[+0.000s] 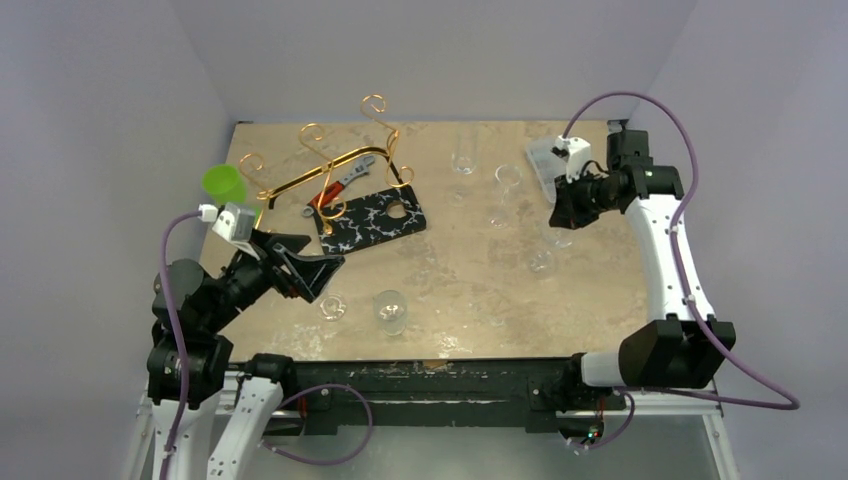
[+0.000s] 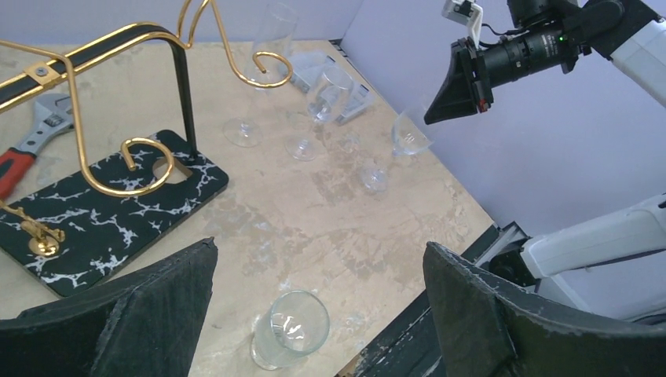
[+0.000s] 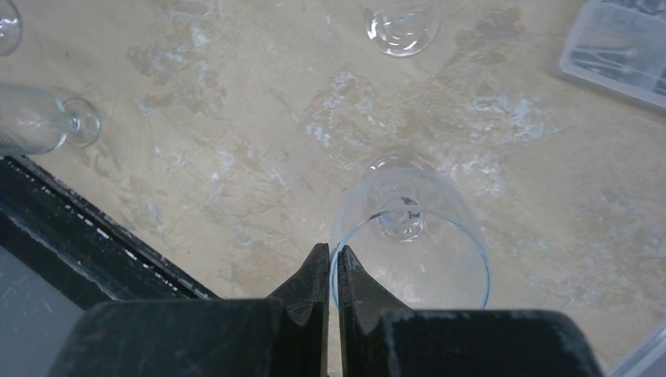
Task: Place the wine glass upside down on the wine glass rack
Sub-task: Pick up the wine glass at the center of the board, then turn the wine glass upside down at the wine rack.
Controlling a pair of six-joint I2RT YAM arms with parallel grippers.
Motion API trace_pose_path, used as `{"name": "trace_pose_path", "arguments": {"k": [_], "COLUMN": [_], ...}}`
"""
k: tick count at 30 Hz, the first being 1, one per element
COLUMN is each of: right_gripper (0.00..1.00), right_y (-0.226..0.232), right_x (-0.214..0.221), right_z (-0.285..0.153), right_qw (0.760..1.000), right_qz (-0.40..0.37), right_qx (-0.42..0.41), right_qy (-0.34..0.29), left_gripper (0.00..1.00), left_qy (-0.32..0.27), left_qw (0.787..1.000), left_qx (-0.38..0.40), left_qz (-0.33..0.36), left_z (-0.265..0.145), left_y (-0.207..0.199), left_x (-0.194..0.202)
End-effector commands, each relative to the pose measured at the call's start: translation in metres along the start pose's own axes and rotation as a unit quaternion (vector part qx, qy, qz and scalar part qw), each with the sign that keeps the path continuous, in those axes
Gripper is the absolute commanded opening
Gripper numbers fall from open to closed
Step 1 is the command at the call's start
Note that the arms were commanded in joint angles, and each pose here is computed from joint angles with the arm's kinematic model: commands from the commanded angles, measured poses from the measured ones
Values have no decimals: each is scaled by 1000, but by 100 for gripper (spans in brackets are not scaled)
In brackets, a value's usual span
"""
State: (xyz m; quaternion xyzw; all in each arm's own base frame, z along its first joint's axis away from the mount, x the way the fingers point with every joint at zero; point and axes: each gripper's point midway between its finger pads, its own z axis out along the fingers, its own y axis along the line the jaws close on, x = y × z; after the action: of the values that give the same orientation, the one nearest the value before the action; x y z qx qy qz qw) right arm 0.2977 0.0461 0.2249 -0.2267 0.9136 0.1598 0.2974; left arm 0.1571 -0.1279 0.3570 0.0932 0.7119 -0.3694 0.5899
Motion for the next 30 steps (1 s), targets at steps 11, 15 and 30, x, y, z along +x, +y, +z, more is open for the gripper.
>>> {"name": "trace_pose_path", "arguments": {"k": [11,15,30], "right_gripper": [0,0,0], "right_y": [79,84,98], "right_x": [-6,-15,-49], "right_z": [10,5,-21], "right_qw": [990,987,980], "right_qz": [-62,-72,-93], "right_qx": [-128,-140,-162], "right_qy": [-22,-33,-74], "left_gripper": [100,100,100], "left_qy": [38,60,95], "left_qw": [995,994,992], "left_qx": [68,67,39], "left_qz": [-60,-60,-73], "left_z": [22,30,57], "left_y": [-21,-24,-26], "left_x": [8,14,25]}}
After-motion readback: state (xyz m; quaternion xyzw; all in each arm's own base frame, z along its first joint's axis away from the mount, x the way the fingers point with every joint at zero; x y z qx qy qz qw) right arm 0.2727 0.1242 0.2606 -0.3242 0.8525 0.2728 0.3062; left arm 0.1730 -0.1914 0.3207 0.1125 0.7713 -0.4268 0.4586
